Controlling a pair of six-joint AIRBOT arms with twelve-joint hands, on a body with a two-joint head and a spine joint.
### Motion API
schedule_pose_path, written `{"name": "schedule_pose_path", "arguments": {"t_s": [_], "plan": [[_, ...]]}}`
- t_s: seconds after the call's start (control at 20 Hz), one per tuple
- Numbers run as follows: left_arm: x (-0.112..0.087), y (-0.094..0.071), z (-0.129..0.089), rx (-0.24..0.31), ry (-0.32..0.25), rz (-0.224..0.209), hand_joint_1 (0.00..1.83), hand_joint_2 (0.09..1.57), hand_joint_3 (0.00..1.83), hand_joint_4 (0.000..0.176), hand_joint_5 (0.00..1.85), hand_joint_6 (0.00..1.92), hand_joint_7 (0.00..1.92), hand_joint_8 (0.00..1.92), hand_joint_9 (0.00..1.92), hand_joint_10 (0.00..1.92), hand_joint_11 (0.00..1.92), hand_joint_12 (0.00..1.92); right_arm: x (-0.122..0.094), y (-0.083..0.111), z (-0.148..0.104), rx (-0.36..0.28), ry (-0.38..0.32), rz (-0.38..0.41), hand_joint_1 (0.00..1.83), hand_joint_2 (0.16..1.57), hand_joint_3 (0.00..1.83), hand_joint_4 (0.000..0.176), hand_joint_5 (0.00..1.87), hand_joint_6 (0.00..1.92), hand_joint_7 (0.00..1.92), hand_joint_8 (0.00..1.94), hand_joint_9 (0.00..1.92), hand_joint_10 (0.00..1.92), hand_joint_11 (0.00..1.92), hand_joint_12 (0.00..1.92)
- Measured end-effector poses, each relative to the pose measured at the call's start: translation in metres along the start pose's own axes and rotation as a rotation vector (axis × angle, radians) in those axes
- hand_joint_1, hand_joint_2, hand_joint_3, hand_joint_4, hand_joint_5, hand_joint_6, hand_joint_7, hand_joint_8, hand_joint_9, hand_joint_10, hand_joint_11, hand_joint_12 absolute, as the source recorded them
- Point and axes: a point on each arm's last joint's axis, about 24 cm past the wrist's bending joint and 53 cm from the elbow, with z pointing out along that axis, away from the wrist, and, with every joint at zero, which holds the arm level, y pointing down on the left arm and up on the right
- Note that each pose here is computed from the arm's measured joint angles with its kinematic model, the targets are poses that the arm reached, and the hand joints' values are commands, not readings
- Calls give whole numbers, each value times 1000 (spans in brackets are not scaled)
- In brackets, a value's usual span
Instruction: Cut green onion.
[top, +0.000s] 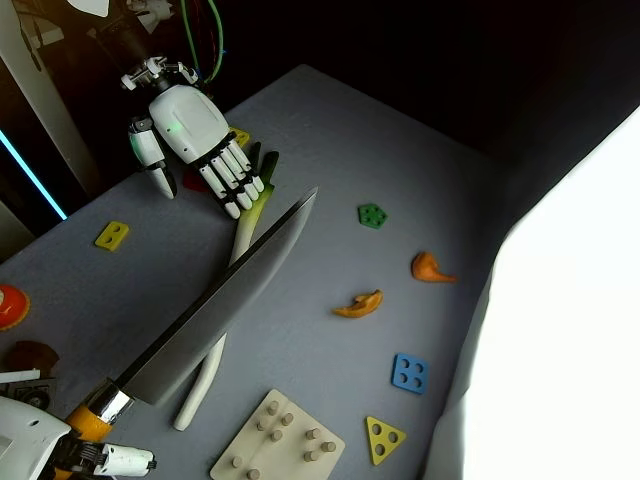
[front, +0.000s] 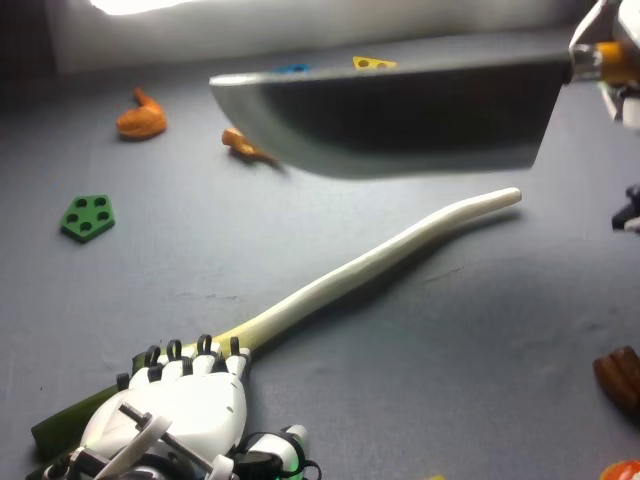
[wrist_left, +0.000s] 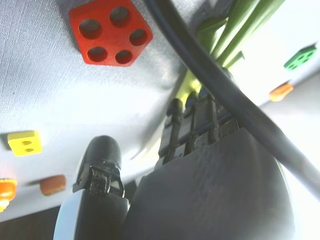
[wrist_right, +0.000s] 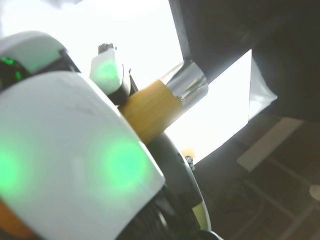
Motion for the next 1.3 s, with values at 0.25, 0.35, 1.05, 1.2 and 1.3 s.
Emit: {"name": "schedule_pose_path", "arguments": {"t_s": [0.25, 0.35, 1.05, 1.2, 1.3], "plan": [[0, -1, 0, 2, 0, -1, 124, 1436, 0, 0, 80, 8, 63, 6, 36, 7, 18, 10, -37, -23, 21, 5, -55, 70, 1589, 795, 723, 176, 1301, 1921, 1521, 1941, 1610, 1921, 1669, 1921], [-2, -3, 0, 5, -6, -6, 95, 1439, 2, 0, 65, 0, 32, 0, 6, 0, 1, 1, -46, -29, 27, -19, -56, 54, 1600, 769, 756, 176, 1359, 1921, 1548, 1941, 1630, 1921, 1677, 1921], [-64, -43, 8, 132, -103, 35, 101, 1447, 0, 0, 78, 1, 40, 0, 25, 0, 0, 122, -49, -62, 59, -32, -28, 10, 1598, 797, 750, 176, 1322, 1921, 1547, 1941, 1632, 1921, 1662, 1921], [-72, -61, 7, 191, -106, 52, 94, 1449, 1, 0, 72, 3, 41, 2, 7, 3, 0, 0, -36, -62, 65, -38, -8, -12, 1582, 841, 671, 176, 1279, 1921, 1531, 1941, 1617, 1921, 1657, 1921], [-81, -72, 4, 231, -114, 76, 108, 1449, 0, 0, 83, 6, 47, 4, 24, 7, 10, 6, -33, -64, 68, -39, -2, -1, 1567, 844, 678, 176, 1252, 1921, 1538, 1941, 1617, 1921, 1641, 1921]]}}
